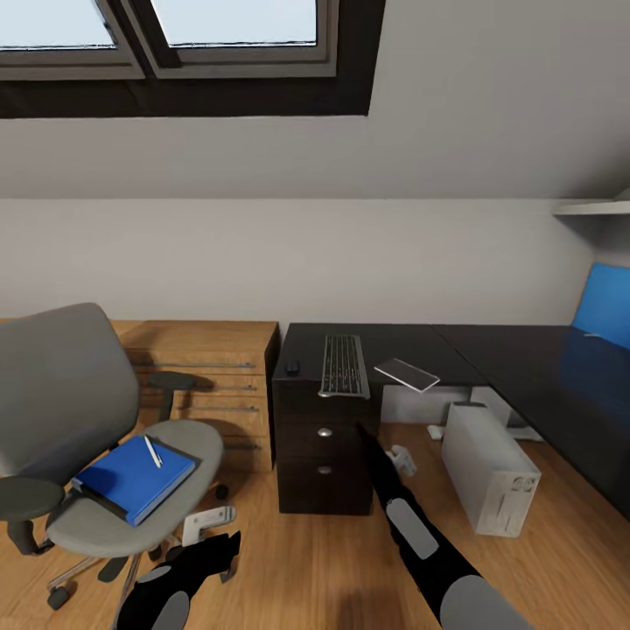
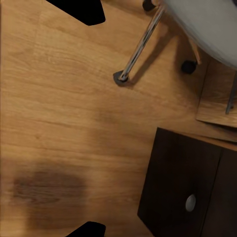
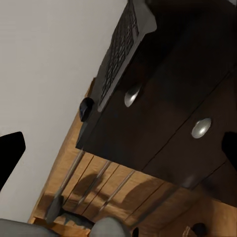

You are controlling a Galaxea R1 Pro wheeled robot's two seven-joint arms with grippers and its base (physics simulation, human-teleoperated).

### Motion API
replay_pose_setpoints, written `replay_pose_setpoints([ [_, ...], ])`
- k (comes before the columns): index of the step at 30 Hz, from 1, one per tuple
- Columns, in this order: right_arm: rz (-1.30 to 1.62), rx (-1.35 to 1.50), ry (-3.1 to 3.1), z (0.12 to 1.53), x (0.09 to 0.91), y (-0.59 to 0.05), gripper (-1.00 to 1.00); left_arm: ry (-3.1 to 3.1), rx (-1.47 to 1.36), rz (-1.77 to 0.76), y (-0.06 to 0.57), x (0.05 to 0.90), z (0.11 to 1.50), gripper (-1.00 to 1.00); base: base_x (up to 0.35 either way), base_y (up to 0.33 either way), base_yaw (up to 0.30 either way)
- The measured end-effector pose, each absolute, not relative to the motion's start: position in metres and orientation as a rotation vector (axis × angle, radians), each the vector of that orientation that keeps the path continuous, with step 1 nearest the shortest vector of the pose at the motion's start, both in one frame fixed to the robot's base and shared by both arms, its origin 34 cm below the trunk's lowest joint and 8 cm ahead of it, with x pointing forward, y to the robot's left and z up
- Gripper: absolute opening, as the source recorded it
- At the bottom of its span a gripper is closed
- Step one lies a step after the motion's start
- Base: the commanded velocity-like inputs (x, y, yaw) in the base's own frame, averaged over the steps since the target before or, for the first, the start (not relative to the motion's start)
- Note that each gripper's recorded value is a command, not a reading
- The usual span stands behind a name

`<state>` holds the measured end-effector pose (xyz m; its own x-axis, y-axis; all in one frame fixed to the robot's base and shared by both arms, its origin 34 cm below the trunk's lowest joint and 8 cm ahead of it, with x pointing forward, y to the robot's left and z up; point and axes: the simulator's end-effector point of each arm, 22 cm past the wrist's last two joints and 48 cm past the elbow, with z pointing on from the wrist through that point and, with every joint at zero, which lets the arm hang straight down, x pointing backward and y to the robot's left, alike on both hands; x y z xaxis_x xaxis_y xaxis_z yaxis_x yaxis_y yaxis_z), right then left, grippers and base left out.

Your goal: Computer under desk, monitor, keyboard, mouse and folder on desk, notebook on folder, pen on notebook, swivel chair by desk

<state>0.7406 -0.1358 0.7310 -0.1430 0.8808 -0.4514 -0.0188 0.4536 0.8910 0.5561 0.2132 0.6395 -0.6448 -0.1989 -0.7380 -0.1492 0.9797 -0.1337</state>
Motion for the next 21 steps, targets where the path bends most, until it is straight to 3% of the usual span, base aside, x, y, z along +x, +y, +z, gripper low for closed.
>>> replay_pose_setpoints([
  [6,0.933,0.861,1.511,0.712,0.738,-0.135,1.0,2.286,-0.227,-0.079,0.208,0.553,0.626,1.0,0.0,0.0,0.0],
  [11,1.153,1.168,1.458,0.691,0.734,-0.131,1.0,2.297,-0.209,-0.084,0.202,0.549,0.616,1.0,0.0,0.0,0.0],
  [17,1.229,1.084,1.372,0.717,0.736,-0.126,1.0,2.322,-0.169,-0.093,0.189,0.543,0.607,1.0,0.004,0.0,0.0],
  [21,1.23,1.004,1.37,0.726,0.735,-0.121,1.0,2.355,-0.157,-0.08,0.188,0.537,0.592,1.0,0.231,0.0,0.0],
])
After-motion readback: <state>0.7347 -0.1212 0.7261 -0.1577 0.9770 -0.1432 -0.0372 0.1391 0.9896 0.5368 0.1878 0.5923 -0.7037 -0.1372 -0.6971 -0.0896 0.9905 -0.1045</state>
